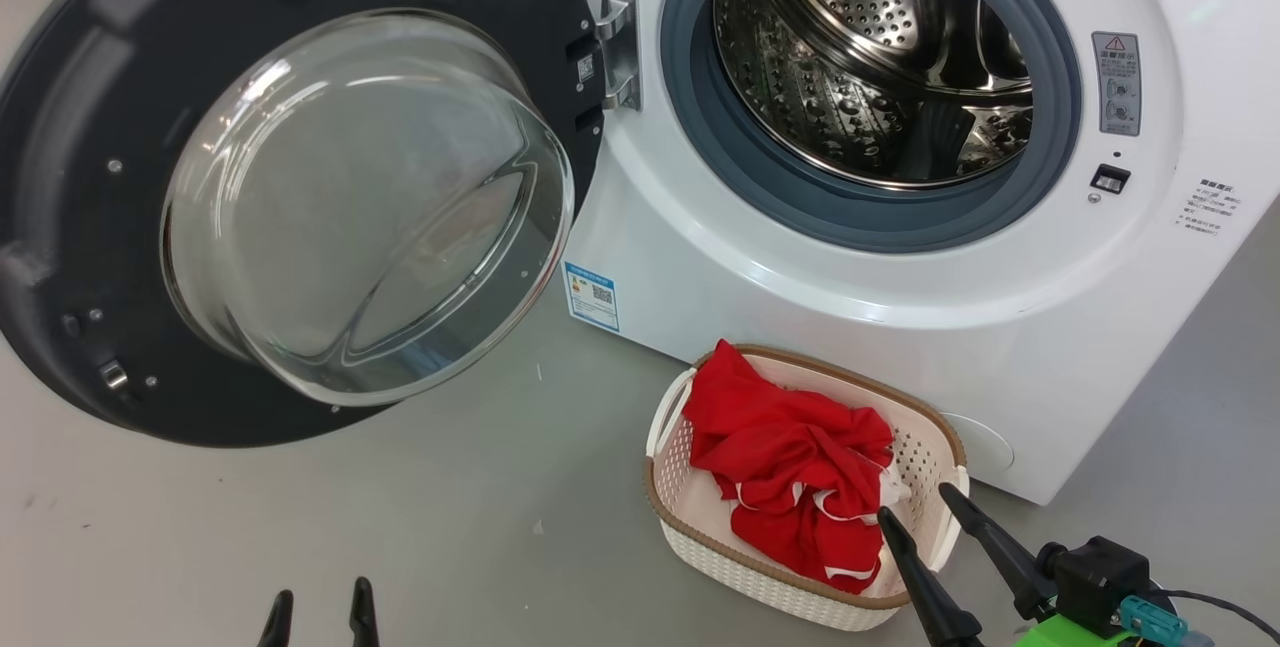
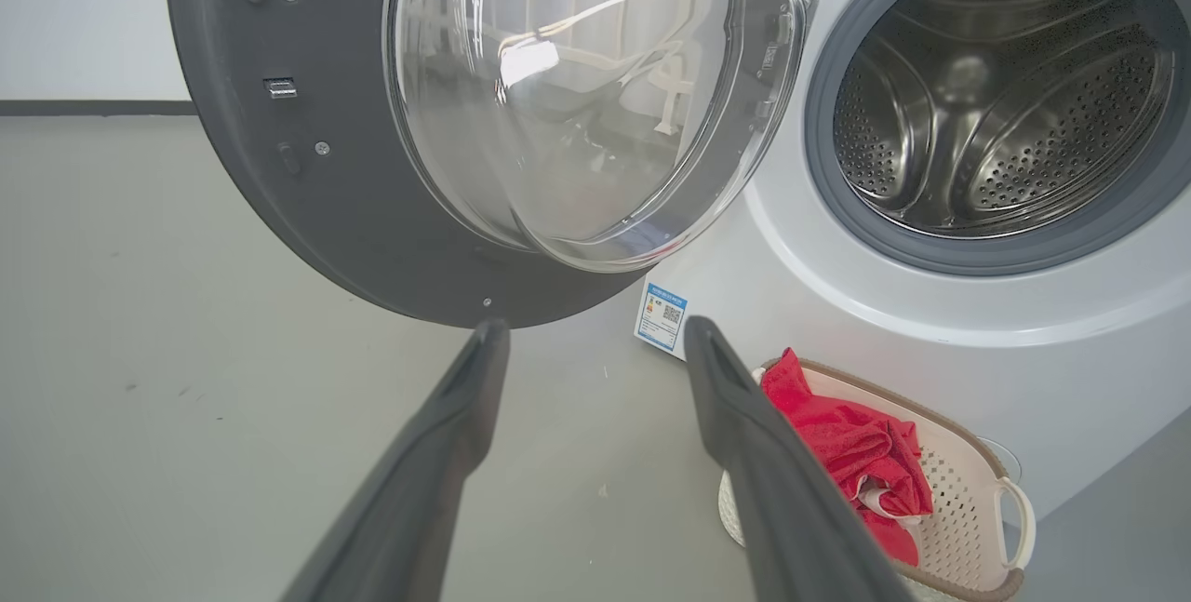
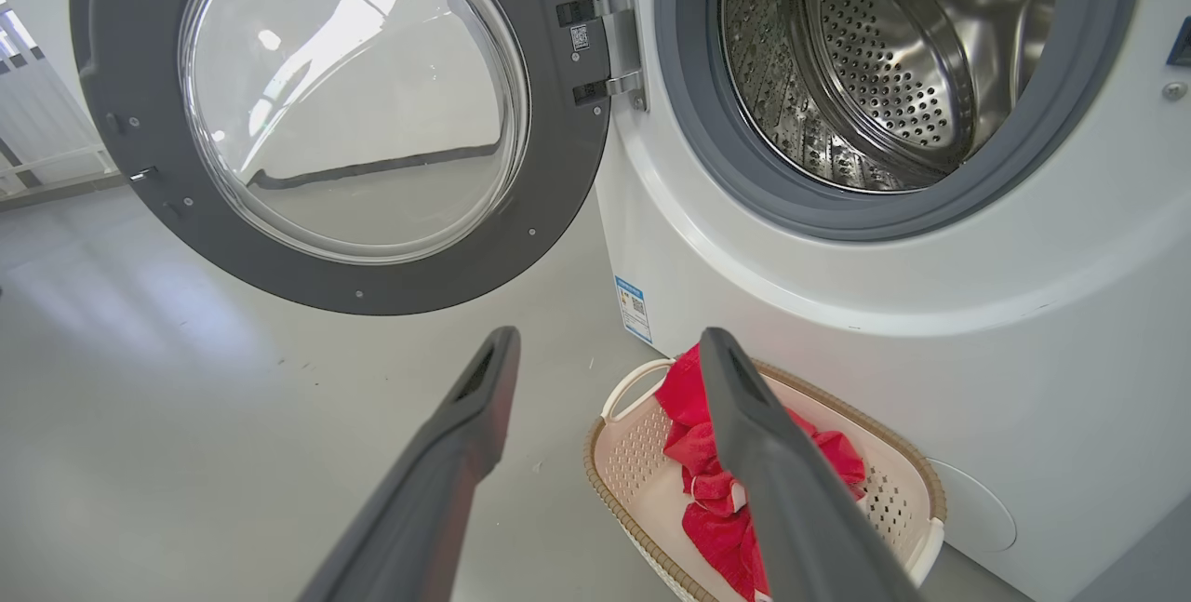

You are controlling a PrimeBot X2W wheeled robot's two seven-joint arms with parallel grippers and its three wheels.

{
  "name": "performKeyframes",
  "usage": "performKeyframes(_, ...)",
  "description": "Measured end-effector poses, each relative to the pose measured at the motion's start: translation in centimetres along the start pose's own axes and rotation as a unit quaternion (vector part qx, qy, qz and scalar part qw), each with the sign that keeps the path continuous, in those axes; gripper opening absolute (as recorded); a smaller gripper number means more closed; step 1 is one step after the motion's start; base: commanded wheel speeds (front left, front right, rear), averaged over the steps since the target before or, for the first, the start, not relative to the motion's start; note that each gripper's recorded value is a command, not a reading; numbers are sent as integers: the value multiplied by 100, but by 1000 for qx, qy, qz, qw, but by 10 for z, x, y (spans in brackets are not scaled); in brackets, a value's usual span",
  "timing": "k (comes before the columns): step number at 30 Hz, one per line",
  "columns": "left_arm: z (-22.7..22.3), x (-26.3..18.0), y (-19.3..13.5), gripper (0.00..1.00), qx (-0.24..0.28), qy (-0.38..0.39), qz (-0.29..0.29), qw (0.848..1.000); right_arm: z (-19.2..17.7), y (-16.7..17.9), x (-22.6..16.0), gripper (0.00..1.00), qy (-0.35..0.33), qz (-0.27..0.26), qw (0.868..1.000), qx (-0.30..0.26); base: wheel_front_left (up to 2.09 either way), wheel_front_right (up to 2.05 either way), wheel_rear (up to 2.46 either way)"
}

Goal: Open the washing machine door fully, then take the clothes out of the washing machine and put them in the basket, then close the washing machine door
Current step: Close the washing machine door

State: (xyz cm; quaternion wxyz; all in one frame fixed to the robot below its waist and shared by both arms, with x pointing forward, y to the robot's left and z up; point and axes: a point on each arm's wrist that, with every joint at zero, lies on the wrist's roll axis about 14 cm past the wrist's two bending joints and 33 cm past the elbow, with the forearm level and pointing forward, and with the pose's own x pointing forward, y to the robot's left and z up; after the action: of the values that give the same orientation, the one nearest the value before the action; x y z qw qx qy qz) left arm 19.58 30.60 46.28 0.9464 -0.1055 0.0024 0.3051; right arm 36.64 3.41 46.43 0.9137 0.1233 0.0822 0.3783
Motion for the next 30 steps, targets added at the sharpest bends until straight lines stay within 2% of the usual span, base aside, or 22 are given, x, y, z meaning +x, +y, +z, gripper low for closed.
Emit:
performKeyframes(2,3,1,-1,97,-7,-5,-1,1000,0,0,0,100,-1,0,1000,0,0,0,0)
performKeyframes(4,7,1,0,48,-23,-11,-1,1000,1,0,-1,100,-2,-1,1000,-1,0,0,0)
performKeyframes(5,9,2,1,16,-29,-15,-2,999,2,0,-1,100,-3,-2,1000,-1,0,0,0)
performKeyframes(6,13,3,2,0,-32,-21,-2,999,3,0,-1,100,-4,-3,1000,-1,0,0,0)
performKeyframes(9,36,7,8,0,-38,-57,-5,998,4,-1,-2,100,-7,-5,1000,-1,0,0,0)
performKeyframes(13,100,23,15,0,-31,-155,-13,987,5,-4,-2,100,-9,-10,1000,2,0,0,0)
performKeyframes(20,221,42,34,0,30,-316,-21,948,5,-11,-3,100,-12,-21,1000,8,0,0,0)
performKeyframes(25,294,54,41,0,34,-400,-26,915,2,-19,-5,100,-10,-31,999,14,0,0,0)
performKeyframes(28,321,64,45,0,27,-422,-30,906,-1,-24,-6,100,-7,-37,999,17,0,0,0)
performKeyframes(30,331,75,53,0,10,-424,-25,905,-2,-27,-7,100,-6,-40,999,19,0,0,0)
